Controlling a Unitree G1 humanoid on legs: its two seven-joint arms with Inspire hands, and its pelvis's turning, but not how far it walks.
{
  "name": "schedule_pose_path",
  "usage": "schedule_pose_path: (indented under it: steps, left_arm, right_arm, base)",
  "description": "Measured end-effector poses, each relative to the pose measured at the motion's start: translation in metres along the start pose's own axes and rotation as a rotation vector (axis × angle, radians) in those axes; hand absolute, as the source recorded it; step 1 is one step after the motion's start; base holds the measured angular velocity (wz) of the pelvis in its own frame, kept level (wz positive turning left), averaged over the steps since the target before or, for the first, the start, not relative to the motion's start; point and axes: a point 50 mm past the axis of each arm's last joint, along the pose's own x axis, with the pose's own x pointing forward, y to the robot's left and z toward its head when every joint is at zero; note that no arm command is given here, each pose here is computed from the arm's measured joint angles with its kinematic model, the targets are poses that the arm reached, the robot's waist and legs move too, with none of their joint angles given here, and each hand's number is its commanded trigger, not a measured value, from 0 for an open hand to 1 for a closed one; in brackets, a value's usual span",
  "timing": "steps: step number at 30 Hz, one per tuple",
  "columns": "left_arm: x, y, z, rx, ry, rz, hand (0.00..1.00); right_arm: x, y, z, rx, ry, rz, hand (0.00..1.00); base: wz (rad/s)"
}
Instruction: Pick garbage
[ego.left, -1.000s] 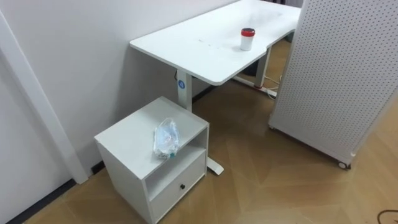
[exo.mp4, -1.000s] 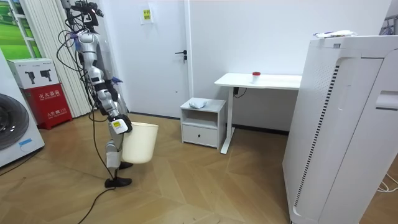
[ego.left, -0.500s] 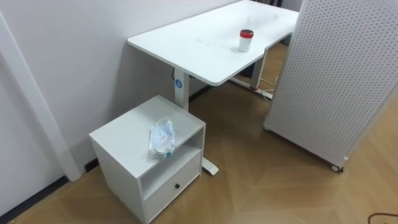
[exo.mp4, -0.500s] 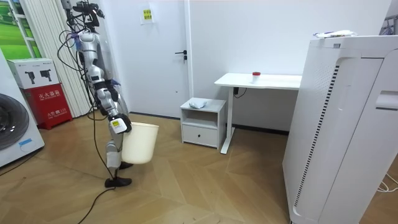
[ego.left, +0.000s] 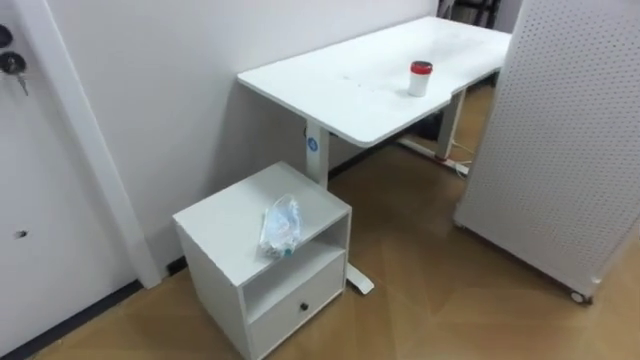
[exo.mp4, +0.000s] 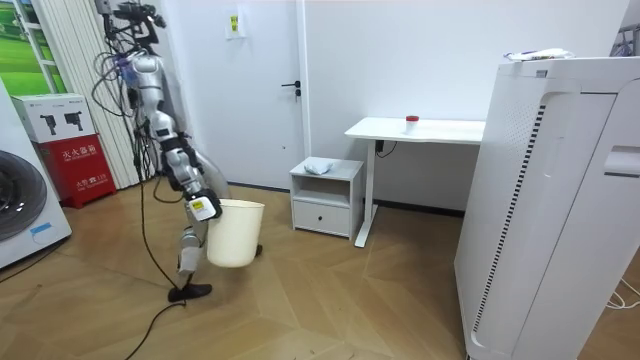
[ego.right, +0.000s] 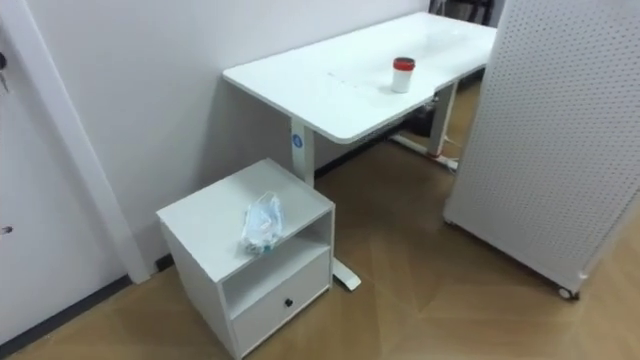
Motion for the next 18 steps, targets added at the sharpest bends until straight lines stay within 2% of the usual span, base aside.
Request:
schedule_pose_path:
  steps: [4,10,14,18]
  left_arm:
    - [0.0,0.0,0.011,0.0,-0.062,0.0,0.0]
    - [-0.001,-0.001,0.064,-0.022,-0.225,-0.002,0.0]
    - [-0.003,0.0,0.08,-0.058,-0.274,0.02,0.0]
    - [-0.004,0.002,0.087,-0.04,-0.307,0.052,0.0]
  right_arm:
    - [-0.001,-0.002,-0.004,-0.018,0.0,-0.005,1.0]
    - [0.0,0.002,0.006,-0.046,-0.037,-0.016,1.0]
    - [0.001,0.006,0.021,-0.062,-0.095,-0.007,1.0]
    - [0.002,0.013,0.03,-0.071,-0.125,0.012,1.0]
  base:
    - [-0.4]
    - [-0.12]
    - [0.02]
    - [-0.07]
